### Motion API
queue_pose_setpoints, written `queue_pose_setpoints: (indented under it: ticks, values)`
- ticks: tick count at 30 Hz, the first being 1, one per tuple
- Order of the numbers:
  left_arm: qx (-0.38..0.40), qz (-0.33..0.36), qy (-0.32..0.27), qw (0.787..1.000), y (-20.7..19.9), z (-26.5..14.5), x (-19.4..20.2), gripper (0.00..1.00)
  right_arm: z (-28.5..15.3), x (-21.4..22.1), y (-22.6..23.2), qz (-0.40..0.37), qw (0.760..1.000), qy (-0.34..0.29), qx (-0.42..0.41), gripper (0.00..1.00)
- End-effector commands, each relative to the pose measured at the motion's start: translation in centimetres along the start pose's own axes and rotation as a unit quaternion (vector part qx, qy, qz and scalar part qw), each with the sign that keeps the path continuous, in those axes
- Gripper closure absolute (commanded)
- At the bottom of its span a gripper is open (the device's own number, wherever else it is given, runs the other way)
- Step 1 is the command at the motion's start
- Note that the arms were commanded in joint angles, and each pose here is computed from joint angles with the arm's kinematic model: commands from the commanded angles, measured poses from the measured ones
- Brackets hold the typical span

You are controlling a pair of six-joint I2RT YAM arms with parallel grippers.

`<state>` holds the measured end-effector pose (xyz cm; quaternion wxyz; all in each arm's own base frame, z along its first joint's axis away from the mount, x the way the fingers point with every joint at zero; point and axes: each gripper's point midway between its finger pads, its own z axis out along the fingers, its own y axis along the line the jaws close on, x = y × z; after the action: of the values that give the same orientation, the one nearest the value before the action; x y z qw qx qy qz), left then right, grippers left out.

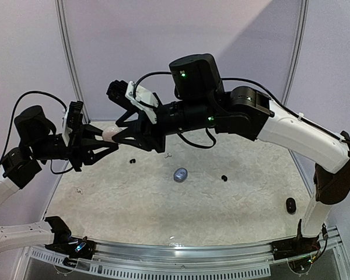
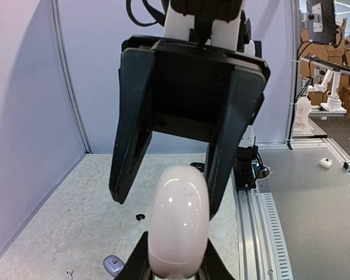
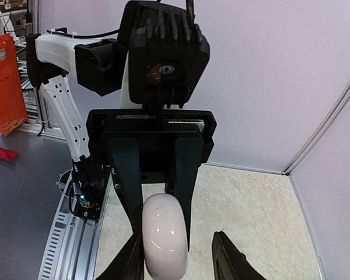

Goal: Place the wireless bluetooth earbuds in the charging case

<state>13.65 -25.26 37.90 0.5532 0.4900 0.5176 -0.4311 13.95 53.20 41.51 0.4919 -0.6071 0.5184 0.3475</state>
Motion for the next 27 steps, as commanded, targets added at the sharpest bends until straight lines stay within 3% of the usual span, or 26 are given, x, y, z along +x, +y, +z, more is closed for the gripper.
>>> queue_pose_setpoints:
  ticks: [1,8,27]
  values:
    - [0.022,0.021,0.012,0.999,-1.1,0.0,0.5,1.0,1.2,0.9,-0.9,0.01,0.999,0.012,0.028,0.6]
    - [0.031,0.068,0.05,0.996,-1.6,-0.3,2.5,1.0,0.8,0.3,-2.7,0.038,0.998,-0.002,0.049,0.61]
    - [0.037,0.068,0.071,0.994,-2.0,-0.6,3.6,1.0,0.8,1.4,-4.0,0.075,0.996,0.007,0.056,0.61]
